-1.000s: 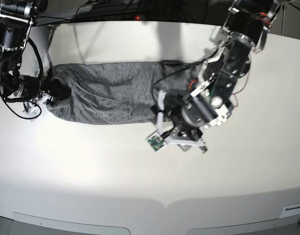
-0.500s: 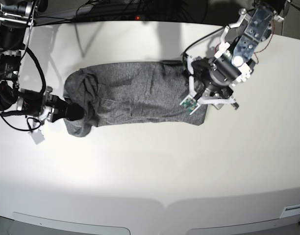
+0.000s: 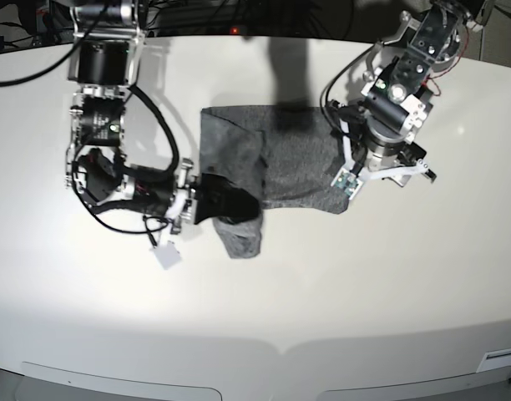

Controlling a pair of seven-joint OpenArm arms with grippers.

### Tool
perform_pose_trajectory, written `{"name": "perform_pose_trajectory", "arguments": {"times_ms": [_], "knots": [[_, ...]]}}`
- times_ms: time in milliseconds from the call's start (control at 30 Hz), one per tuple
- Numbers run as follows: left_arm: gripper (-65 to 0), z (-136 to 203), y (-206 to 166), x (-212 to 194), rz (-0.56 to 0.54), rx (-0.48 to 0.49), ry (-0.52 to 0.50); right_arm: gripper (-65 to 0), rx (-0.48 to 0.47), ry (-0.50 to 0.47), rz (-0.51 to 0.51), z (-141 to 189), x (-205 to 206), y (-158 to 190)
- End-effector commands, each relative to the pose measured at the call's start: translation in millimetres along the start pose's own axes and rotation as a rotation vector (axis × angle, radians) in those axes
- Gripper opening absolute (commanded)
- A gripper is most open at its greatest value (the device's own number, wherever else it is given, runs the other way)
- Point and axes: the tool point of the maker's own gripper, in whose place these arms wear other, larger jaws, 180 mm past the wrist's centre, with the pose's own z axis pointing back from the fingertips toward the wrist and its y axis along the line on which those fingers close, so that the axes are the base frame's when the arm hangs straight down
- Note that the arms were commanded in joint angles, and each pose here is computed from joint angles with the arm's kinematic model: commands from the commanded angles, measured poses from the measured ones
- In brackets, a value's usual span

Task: Fold the T-shirt properly
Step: 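Lift and fold the strip over onto itself with the left gripper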

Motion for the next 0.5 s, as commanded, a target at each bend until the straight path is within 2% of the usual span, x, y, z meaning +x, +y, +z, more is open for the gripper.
{"name": "perform_pose_trajectory", "arguments": {"times_ms": [0, 133, 233, 467], "knots": [[-33.1, 3, 13, 6, 0.009, 0.047, -0.015, -65.0, 0.044, -0.049, 0.048, -7, 22, 16], [-33.1, 4, 25, -3, 0.000, 0.113, 0.033, -65.0, 0.042, -0.028, 0.060, -43, 21, 25], [-33.1, 4, 25, -3, -0.001, 0.114, 0.033, -65.0, 0.034, 0.005, 0.065, -63, 14, 31], [-33.1, 5, 25, -7, -0.001, 0.118, 0.058, -65.0, 0.039, 0.093, 0.098, -87, -3, 42]]}}
